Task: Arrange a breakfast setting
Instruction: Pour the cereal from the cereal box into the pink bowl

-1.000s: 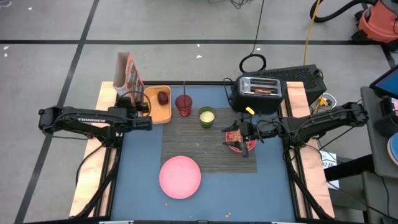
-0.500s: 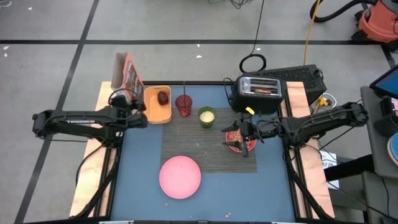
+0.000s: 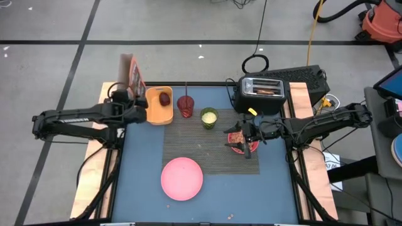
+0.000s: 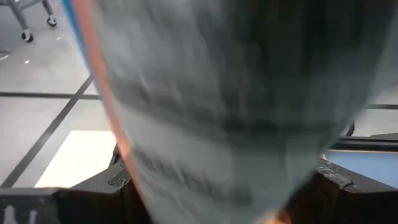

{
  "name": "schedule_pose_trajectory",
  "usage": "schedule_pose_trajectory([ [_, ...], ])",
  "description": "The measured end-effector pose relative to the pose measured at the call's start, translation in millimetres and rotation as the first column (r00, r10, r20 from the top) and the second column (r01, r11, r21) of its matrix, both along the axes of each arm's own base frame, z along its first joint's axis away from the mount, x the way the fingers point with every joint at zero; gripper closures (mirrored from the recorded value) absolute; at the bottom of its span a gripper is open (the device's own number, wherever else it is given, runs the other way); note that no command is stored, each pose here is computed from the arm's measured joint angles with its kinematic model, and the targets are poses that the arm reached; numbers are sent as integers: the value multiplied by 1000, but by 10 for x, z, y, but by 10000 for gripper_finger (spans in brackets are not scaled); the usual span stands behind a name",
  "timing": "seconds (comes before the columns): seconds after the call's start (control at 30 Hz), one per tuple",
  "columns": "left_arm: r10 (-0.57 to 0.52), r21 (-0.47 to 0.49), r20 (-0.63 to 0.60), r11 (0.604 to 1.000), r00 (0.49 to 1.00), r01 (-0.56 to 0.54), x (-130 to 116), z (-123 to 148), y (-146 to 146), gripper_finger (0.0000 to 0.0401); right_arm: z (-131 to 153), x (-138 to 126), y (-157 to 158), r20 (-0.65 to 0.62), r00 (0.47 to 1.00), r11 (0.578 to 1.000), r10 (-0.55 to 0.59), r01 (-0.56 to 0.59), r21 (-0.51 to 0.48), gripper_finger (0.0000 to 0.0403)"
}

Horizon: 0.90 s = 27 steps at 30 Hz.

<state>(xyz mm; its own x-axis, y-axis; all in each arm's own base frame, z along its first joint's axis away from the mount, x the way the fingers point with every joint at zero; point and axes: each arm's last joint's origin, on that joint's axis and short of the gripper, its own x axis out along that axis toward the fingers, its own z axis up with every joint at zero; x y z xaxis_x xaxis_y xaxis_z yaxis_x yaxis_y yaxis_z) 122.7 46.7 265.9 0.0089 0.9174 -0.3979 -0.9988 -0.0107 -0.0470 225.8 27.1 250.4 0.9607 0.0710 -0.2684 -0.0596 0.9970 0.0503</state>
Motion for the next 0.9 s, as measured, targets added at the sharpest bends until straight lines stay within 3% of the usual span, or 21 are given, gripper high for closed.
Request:
schedule_pose_trajectory([
  [0.43,-66,49,-53,996,996,68,23,416,7,123,0,0,1,0,1000,1000,0,0,0,161],
  [0.9,-99,55,-145,993,985,108,21,453,7,118,0,0,0,0,1000,1000,1,-1,-3,161],
])
